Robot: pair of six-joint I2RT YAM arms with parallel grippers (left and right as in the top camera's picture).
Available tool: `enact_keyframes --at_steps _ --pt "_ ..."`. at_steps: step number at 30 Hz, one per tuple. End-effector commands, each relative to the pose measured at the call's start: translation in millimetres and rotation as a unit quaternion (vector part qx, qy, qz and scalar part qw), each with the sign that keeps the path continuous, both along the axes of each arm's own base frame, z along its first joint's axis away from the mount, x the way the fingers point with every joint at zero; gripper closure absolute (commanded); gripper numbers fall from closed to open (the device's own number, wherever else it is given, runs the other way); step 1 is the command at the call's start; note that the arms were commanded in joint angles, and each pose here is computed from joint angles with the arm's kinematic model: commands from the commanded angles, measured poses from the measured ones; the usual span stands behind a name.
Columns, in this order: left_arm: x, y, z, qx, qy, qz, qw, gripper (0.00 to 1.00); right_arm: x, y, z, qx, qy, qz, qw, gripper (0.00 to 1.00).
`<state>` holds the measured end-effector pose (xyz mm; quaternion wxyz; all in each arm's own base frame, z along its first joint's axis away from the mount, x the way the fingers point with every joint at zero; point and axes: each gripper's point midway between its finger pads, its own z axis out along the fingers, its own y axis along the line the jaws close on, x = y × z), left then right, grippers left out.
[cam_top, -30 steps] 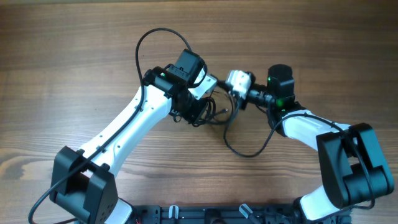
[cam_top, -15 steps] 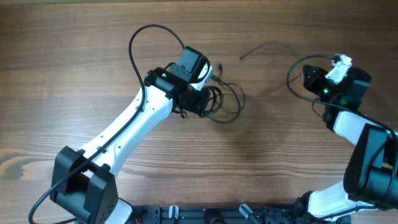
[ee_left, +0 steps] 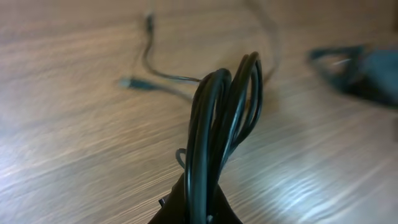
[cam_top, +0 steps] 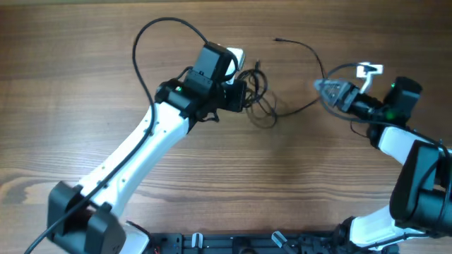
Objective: Untangle cables
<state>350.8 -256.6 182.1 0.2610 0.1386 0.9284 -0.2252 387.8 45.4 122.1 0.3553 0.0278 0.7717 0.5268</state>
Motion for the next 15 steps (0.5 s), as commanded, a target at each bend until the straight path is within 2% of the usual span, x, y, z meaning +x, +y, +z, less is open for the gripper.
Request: enact_keyframes --at_steps 1,5,8,15 --pt "-11 -12 33 -0.079 0.013 0.009 0.997 0.96 -28 54 19 0.037 -0.027 0.129 0.991 0.0" --pt "-25 -25 37 -0.11 0.039 -0.027 0.993 0.96 -35 98 14 0.022 -0.025 0.169 0.985 0.0" --pt "-28 -25 35 -0.109 0.047 -0.033 0.992 0.96 -40 114 16 0.02 -0.033 0.19 0.981 0.0" --pt "-22 -16 34 -0.132 0.084 0.029 0.987 0.96 -39 116 14 0.041 0.022 0.177 0.983 0.0"
